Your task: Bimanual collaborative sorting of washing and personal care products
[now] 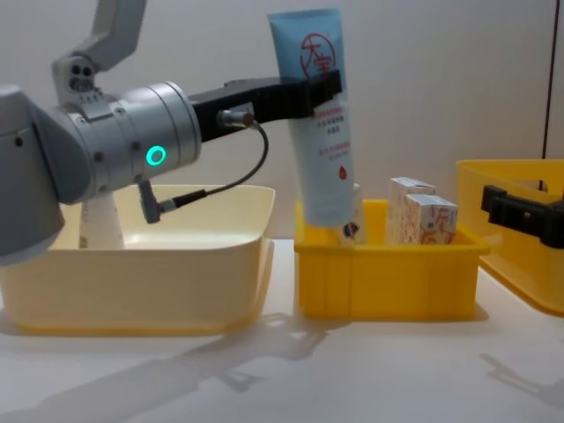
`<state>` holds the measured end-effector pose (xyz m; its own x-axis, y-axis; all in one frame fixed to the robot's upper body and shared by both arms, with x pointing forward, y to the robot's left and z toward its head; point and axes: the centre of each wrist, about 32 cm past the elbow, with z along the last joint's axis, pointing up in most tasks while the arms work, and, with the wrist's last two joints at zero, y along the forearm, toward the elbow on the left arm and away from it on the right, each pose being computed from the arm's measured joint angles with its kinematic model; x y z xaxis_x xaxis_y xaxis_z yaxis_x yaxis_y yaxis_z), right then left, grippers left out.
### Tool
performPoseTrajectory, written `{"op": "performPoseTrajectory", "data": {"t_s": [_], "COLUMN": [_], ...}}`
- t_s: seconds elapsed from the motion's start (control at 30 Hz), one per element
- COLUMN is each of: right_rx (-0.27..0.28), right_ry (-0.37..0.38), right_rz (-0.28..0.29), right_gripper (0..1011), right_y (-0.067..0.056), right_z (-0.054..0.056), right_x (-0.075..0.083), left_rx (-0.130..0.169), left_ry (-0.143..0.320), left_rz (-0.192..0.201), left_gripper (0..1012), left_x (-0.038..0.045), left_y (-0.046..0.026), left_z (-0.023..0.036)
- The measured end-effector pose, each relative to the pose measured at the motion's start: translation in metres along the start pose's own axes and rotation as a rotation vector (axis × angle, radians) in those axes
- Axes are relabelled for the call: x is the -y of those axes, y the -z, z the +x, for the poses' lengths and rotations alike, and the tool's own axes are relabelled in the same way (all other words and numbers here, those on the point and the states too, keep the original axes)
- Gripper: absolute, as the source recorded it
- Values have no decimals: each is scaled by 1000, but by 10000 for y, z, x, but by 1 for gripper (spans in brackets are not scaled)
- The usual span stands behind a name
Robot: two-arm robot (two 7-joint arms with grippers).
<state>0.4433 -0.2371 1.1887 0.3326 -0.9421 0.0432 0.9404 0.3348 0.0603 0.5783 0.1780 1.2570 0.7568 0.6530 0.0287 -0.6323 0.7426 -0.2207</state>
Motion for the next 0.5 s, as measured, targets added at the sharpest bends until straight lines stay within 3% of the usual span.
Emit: {"op": "performPoseTrajectory", "data": {"t_s": [0.5], "right_rx": [3], "right_ry": [-26], "right_rz": [1], "right_gripper": [1001], "right_y": [-11], "right_z": [8], "right_x": [-11], "left_rx": [20], "left_ry": [25], "left_rz": [30], "left_gripper": [237], "left_x": [62], "left_y": [47], "left_z": [-54]}}
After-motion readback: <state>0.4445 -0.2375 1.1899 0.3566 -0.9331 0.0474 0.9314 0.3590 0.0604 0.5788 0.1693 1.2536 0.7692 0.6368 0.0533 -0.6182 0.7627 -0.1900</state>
